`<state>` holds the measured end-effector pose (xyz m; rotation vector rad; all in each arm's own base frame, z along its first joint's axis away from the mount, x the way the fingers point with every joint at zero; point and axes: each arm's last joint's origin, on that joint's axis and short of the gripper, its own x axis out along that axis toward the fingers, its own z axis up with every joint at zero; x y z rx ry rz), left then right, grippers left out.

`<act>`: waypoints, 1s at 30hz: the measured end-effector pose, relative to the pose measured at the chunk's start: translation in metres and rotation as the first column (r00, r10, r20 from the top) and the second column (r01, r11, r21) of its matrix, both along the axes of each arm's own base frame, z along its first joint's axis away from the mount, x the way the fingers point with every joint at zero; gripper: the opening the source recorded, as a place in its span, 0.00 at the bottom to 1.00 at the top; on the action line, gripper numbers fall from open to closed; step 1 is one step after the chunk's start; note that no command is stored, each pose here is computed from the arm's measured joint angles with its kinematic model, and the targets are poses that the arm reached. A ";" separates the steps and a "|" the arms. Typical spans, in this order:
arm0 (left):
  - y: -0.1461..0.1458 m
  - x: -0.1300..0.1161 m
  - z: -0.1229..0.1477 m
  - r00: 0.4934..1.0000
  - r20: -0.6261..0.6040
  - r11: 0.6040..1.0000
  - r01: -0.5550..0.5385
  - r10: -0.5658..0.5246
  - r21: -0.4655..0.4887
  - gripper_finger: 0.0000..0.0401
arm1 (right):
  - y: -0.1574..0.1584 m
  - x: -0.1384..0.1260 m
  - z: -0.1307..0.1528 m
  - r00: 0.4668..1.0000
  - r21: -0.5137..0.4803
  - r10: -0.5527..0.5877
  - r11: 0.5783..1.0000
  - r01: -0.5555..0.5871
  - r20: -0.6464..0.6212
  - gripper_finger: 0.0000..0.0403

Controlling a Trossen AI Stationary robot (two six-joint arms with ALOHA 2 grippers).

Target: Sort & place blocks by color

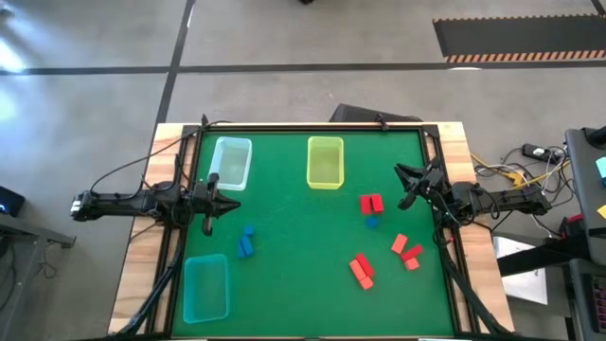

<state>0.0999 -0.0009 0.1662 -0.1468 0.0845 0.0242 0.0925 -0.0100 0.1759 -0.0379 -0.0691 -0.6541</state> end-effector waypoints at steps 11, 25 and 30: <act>0.000 0.000 0.000 1.000 0.000 1.000 0.002 -0.002 0.021 0.00 | 0.000 0.000 0.000 1.000 0.000 0.000 1.000 0.000 0.000 0.12; 0.001 0.000 0.013 0.991 0.131 0.978 -0.050 0.024 0.201 0.00 | 0.001 0.001 -0.001 0.903 0.533 -0.047 0.819 -0.210 0.427 0.12; 0.001 -0.001 0.024 0.968 0.251 0.996 -0.042 0.022 0.074 0.00 | 0.000 0.000 -0.001 0.915 0.508 -0.065 0.846 -0.161 0.398 0.12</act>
